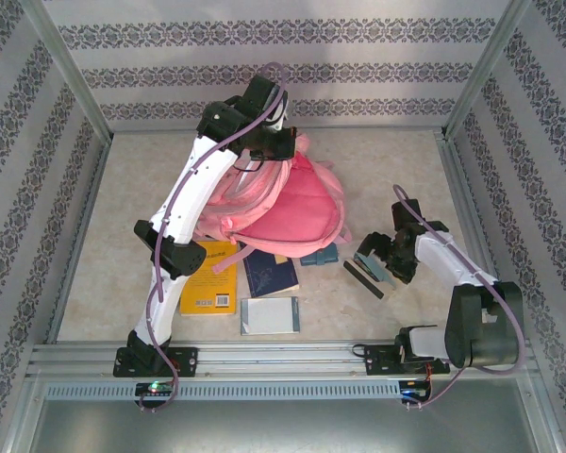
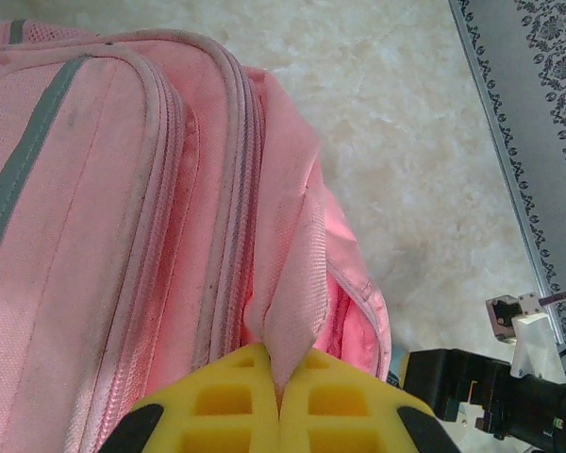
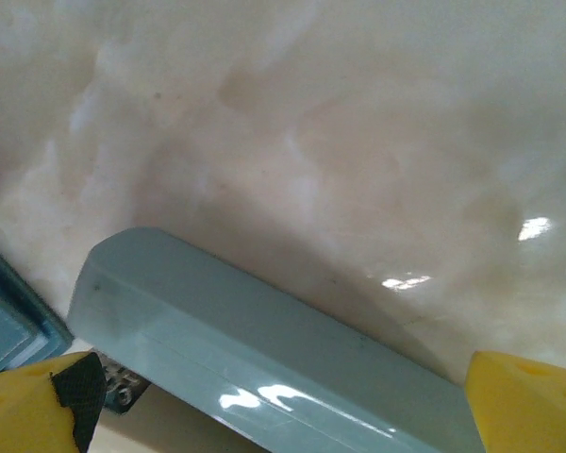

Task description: Pack the student bag

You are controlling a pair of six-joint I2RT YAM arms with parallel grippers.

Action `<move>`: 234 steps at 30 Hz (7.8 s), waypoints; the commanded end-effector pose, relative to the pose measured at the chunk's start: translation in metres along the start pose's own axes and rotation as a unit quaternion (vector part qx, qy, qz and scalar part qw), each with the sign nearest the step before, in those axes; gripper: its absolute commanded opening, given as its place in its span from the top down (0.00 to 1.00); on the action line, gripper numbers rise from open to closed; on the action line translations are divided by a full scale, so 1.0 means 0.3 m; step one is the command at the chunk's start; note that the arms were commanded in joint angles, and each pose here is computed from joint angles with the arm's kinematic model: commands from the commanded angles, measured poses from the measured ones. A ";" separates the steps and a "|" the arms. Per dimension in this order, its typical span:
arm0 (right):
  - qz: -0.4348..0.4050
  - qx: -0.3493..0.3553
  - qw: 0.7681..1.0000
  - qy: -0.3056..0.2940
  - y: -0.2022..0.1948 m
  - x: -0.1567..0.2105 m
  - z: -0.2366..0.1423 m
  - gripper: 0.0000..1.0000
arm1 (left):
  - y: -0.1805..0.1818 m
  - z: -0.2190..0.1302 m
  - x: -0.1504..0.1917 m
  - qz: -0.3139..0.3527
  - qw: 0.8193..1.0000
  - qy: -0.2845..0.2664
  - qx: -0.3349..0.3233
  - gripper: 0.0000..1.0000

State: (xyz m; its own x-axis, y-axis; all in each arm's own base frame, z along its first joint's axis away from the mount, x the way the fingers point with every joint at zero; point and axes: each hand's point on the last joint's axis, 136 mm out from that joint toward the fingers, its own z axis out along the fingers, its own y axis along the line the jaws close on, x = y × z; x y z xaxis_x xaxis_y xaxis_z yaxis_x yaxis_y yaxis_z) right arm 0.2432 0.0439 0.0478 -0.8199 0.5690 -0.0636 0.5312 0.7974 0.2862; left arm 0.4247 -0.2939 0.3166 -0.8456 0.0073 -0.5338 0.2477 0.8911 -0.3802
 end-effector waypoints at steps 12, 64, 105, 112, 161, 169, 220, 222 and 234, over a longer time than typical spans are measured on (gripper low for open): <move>-0.012 -0.063 0.997 0.045 0.053 0.209 0.013 0.02 | 0.001 -0.074 -0.031 0.006 1.000 -0.024 0.005 1.00; -0.144 0.066 0.986 -0.044 -0.009 0.277 -0.094 0.48 | 0.019 -0.155 -0.013 0.012 1.000 -0.025 -0.006 1.00; -0.165 -0.382 0.909 -0.022 1.237 0.150 -0.223 0.47 | 0.055 -0.254 -0.172 -0.104 0.987 -0.079 0.090 1.00; -0.158 -0.383 0.910 -0.023 1.373 0.165 -0.107 0.46 | 0.039 -0.257 -0.193 -0.119 0.983 -0.084 0.109 1.00; -0.276 -0.351 0.889 -0.099 0.883 0.174 -0.399 0.17 | 0.184 -0.065 -0.203 -0.093 0.993 -0.062 0.044 1.00; -0.306 -0.334 0.883 -0.123 0.809 0.209 -0.438 0.14 | 0.200 -0.055 -0.196 -0.081 0.995 -0.061 0.026 0.56; -0.318 -0.202 0.925 -0.050 0.523 0.318 -0.292 0.17 | 0.612 0.118 1.131 -0.203 0.958 0.126 -0.161 0.82; -0.317 -0.203 0.925 -0.050 0.524 0.318 -0.296 0.18 | 0.621 0.150 1.148 -0.201 0.957 0.134 -0.163 0.82; -0.311 -0.208 0.926 -0.047 0.536 0.320 -0.302 0.18 | 0.530 0.322 1.046 -0.152 0.969 0.157 -0.114 0.80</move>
State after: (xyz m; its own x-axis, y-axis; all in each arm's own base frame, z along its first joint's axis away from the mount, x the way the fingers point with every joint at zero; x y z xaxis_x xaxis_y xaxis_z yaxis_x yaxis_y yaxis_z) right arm 0.2325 0.2074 0.1705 -0.9029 0.0431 -0.4277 -0.1920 0.8497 0.4911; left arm 0.2251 -0.1645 0.0252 -0.9649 -0.2331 -0.1213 -0.2061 0.9577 -0.2006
